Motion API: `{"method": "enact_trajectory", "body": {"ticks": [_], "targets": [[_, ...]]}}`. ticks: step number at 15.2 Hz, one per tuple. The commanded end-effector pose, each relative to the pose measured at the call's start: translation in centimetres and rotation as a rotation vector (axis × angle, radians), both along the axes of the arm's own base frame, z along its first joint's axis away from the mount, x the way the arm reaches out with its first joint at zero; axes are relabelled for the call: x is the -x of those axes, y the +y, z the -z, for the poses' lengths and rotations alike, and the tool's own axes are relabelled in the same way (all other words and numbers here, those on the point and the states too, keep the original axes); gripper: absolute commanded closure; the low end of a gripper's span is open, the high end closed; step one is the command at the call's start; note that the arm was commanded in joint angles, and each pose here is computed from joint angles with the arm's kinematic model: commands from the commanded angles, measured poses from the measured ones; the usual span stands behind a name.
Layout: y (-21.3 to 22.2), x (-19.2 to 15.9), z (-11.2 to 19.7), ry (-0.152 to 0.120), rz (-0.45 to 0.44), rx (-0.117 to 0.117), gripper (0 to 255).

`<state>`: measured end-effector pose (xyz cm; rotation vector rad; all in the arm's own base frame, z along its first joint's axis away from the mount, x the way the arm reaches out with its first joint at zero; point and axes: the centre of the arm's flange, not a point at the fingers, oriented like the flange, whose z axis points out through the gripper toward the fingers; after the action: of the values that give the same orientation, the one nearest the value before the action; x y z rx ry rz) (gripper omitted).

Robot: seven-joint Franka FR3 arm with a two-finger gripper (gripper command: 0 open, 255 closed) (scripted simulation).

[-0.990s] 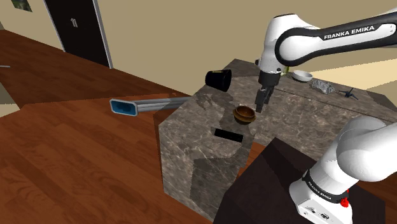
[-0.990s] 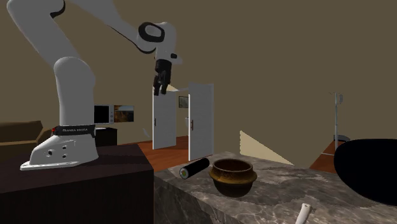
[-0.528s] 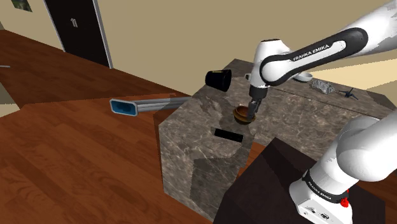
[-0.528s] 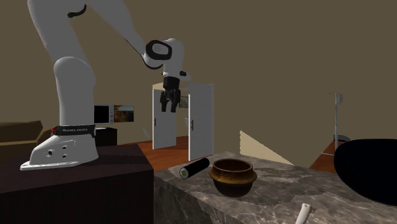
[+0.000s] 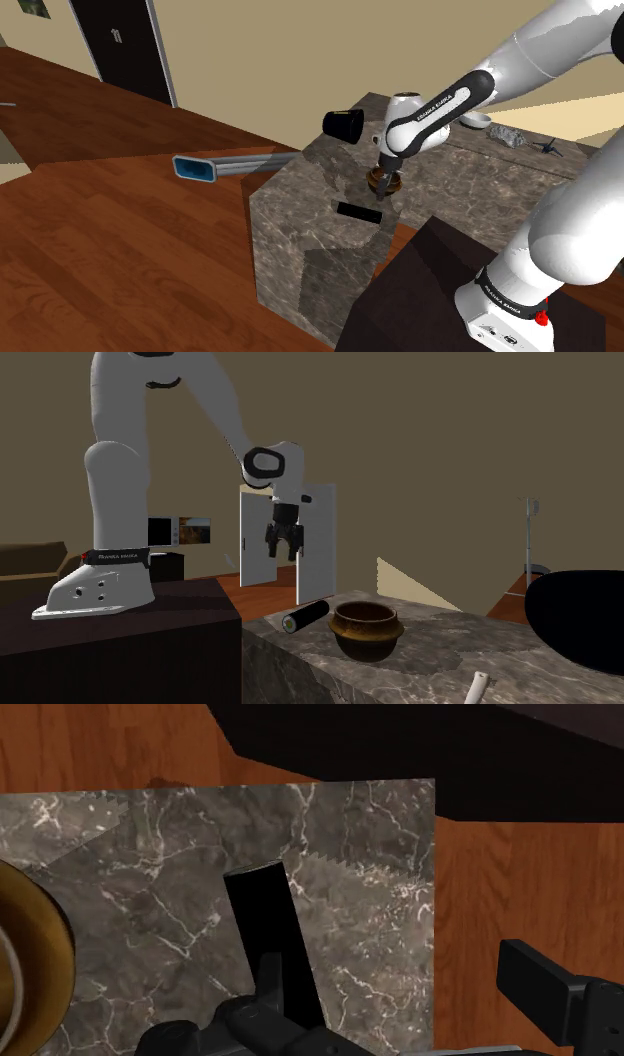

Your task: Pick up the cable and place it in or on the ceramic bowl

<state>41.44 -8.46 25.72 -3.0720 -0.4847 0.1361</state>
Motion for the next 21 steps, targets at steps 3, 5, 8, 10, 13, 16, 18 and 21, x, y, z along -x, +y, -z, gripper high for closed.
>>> {"method": "enact_trajectory", "body": {"ticks": [3, 5, 8, 10, 13, 16, 18, 21], "targets": [[-1.2, -2.5, 4.3, -0.016, -0.05, -0.007, 0], [-1.8, -3.7, 6.6, -0.022, -0.074, -0.011, 0], [-2.7, -5.5, 9.9, -0.032, -0.11, -0.018, 0], [-3.0, -6.4, 11.5, -0.037, -0.127, -0.021, 0], [-3.0, -6.3, 13.1, -0.037, -0.127, -0.021, 0], [-3.0, -6.2, 14.7, -0.037, -0.127, -0.021, 0], [-2.9, -6.1, 15.5, -0.037, -0.127, -0.021, 0], [-2.9, -6.1, 15.5, -0.037, -0.127, -0.021, 0]]}}
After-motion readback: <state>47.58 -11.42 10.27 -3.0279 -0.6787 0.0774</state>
